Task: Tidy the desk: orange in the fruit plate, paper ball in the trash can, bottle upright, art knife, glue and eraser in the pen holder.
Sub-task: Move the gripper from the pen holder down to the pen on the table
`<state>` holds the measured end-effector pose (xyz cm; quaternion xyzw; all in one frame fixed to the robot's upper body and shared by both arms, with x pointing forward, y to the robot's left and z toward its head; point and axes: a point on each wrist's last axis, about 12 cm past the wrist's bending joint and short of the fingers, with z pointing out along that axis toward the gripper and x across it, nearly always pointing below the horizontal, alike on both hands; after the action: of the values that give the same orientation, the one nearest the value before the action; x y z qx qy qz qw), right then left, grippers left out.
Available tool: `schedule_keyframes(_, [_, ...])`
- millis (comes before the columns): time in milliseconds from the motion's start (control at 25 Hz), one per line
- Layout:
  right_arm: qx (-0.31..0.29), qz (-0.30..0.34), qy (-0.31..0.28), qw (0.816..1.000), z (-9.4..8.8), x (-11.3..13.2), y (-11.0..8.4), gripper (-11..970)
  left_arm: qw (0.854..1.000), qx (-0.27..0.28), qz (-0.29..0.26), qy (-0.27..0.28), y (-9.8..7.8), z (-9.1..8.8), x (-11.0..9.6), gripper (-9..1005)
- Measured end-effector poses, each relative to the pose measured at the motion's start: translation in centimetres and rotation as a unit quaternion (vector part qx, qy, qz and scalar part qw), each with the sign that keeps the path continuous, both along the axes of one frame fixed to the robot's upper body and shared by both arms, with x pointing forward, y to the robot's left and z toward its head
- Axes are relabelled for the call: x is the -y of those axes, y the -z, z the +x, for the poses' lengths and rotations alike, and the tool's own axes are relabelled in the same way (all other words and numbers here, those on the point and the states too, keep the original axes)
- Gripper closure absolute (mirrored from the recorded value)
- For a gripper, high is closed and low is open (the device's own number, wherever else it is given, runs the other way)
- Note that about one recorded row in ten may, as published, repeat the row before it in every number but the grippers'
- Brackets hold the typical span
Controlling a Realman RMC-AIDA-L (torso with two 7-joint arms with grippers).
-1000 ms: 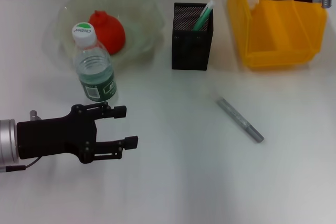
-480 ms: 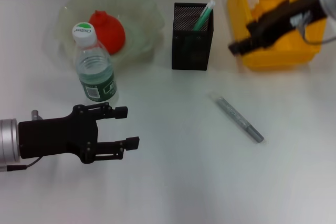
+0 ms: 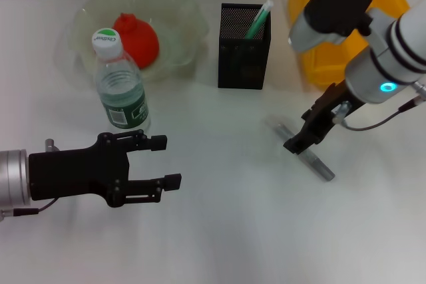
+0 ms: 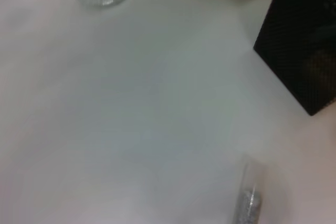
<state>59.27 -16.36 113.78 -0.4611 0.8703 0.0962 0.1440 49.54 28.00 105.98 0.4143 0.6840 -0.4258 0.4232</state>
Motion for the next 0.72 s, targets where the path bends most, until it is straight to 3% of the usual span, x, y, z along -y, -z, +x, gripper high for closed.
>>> schedule_keyframes(320, [0.004, -0.005, 0.004, 1.000, 0.4, -0.6, 1.2, 251, 1.000, 0.000, 0.002, -0.003, 0.2, -0.1, 0.0, 212])
schedule_keyframes(640, [-0.004, -0.018, -0.008, 1.000, 0.5, -1.6, 1.8, 570, 1.000, 0.000, 0.004, -0.006, 0.3, -0.2, -0.2, 212])
schedule_keyframes(720, [-0.005, -0.021, -0.009, 1.000, 0.5, -1.7, 1.9, 612, 1.000, 0.000, 0.004, -0.007, 0.3, -0.2, -0.2, 212])
